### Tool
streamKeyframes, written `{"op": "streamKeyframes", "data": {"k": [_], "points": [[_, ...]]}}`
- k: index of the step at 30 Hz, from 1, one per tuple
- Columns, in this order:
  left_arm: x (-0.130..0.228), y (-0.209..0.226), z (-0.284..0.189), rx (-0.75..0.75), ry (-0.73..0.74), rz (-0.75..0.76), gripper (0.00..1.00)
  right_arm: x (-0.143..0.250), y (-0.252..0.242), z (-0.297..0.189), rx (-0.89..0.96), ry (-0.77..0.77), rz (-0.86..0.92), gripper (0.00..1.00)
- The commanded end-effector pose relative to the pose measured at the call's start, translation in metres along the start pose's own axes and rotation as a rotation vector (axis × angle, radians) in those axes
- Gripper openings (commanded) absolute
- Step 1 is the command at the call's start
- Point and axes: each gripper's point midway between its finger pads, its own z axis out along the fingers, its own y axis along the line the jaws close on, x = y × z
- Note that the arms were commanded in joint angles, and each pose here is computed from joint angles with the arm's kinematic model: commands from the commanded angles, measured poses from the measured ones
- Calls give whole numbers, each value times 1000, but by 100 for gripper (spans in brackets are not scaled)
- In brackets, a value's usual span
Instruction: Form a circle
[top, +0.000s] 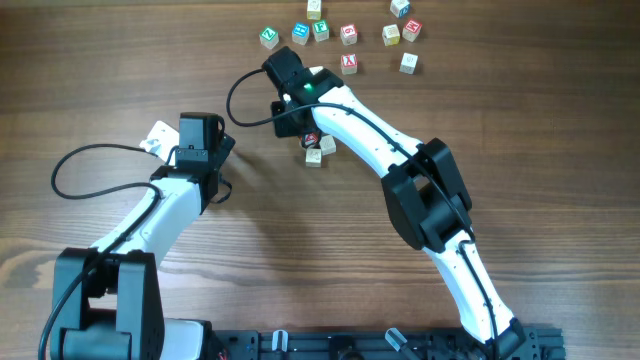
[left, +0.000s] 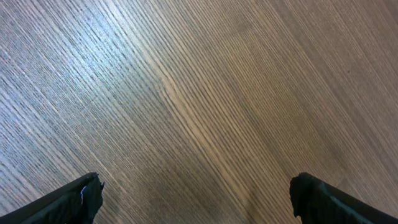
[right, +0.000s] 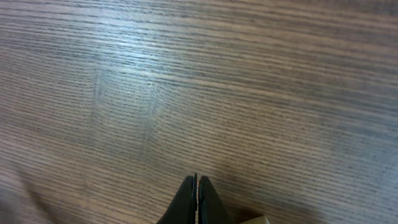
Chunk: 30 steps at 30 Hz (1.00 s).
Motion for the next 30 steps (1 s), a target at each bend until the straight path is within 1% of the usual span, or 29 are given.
{"op": "streamKeyframes", "data": {"k": [1, 7, 10, 11, 15, 18, 21, 24, 30], "points": [[-3, 4, 2, -19, -15, -10, 100, -21, 10, -16, -22, -64, -35, 5], [-2, 4, 2, -19, -14, -10, 100, -47, 10, -71, 9, -184, -55, 5], [-3, 4, 2, -19, -15, -10, 100, -55, -8, -107, 114, -246, -20, 5], [-2, 4, 2, -19, -14, -10, 100, -56, -20, -121, 175, -267, 9, 5], [-3, 4, 2, -19, -15, -10, 100, -51, -47, -159, 314, -291, 28, 4], [-3, 4, 2, -19, -15, -10, 100, -43, -66, -178, 413, -282, 25, 4], [-2, 4, 2, -19, -14, -10, 100, -32, -99, -185, 516, -240, 84, 5], [-3, 4, 2, -19, -15, -10, 100, -23, -138, -188, 560, -173, 185, 5], [-3, 4, 2, -19, -15, -10, 100, -11, -178, -182, 481, -49, 287, 5]]}}
